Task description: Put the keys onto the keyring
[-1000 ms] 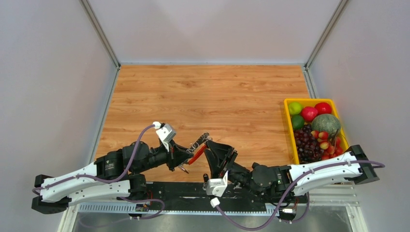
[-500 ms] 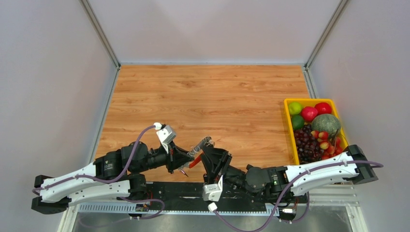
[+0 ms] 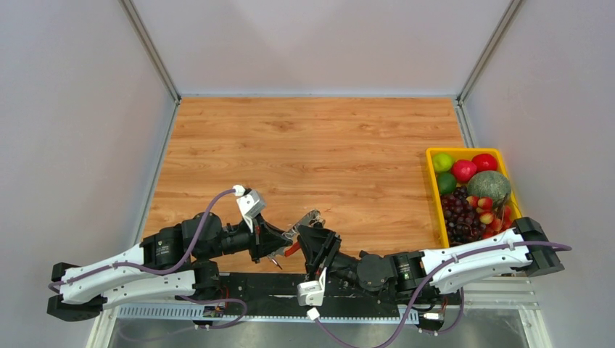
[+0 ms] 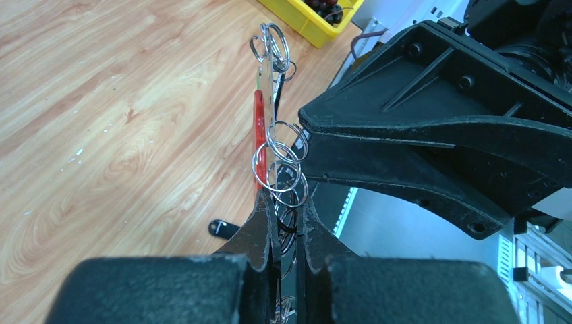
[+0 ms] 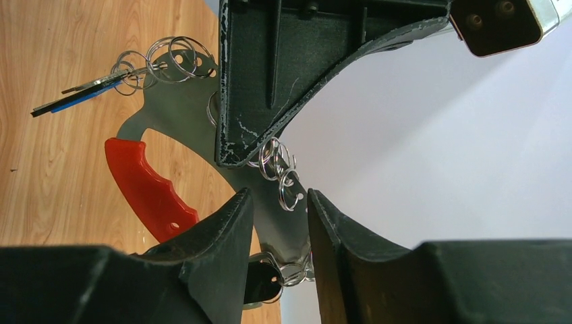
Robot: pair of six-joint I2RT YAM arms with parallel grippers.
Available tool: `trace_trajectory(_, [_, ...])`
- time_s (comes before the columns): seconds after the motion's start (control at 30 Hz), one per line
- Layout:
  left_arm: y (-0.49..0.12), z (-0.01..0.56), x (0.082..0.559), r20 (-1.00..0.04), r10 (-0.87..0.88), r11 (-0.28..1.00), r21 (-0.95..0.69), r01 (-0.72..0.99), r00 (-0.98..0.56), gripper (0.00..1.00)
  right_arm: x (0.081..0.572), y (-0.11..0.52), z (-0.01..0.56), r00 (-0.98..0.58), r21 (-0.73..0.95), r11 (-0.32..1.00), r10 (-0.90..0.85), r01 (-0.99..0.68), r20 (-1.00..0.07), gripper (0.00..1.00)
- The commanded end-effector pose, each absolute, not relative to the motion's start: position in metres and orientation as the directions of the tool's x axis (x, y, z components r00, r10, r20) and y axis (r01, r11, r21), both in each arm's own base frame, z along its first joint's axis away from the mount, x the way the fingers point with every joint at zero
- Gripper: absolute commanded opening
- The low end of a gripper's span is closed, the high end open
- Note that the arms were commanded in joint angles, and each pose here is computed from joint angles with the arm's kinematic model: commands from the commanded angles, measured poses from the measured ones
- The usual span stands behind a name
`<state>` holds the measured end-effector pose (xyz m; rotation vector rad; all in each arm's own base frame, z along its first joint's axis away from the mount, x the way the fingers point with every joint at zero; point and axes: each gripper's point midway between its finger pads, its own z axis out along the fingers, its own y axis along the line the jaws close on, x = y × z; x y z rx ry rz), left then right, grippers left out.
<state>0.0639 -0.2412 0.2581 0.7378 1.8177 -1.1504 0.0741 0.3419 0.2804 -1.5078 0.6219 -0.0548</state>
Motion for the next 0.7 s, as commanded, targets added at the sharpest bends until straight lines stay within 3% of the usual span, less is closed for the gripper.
trace_trajectory(0.0, [-0.244, 0.282, 0.060, -0.884, -0.018, 0.350, -0.443, 0.825, -0.467, 0.00, 0.072, 0.344, 0.303, 0.845, -0.927, 0.144, -0.380, -0.347, -0.375, 0.40])
trace_trajectory(0.27, [-0.245, 0.277, 0.055, -0.881, -0.003, 0.333, -0.447, 0.830, -0.473, 0.00, 0.076, 0.343, 0.305, 0.837, -0.925, 0.154, -0.395, -0.347, -0.380, 0.30])
trace_trajectory(0.67, [-0.242, 0.272, 0.054, -0.881, 0.000, 0.334, -0.447, 0.830, -0.474, 0.00, 0.080, 0.340, 0.308, 0.807, -0.908, 0.167, -0.417, -0.384, -0.418, 0.00])
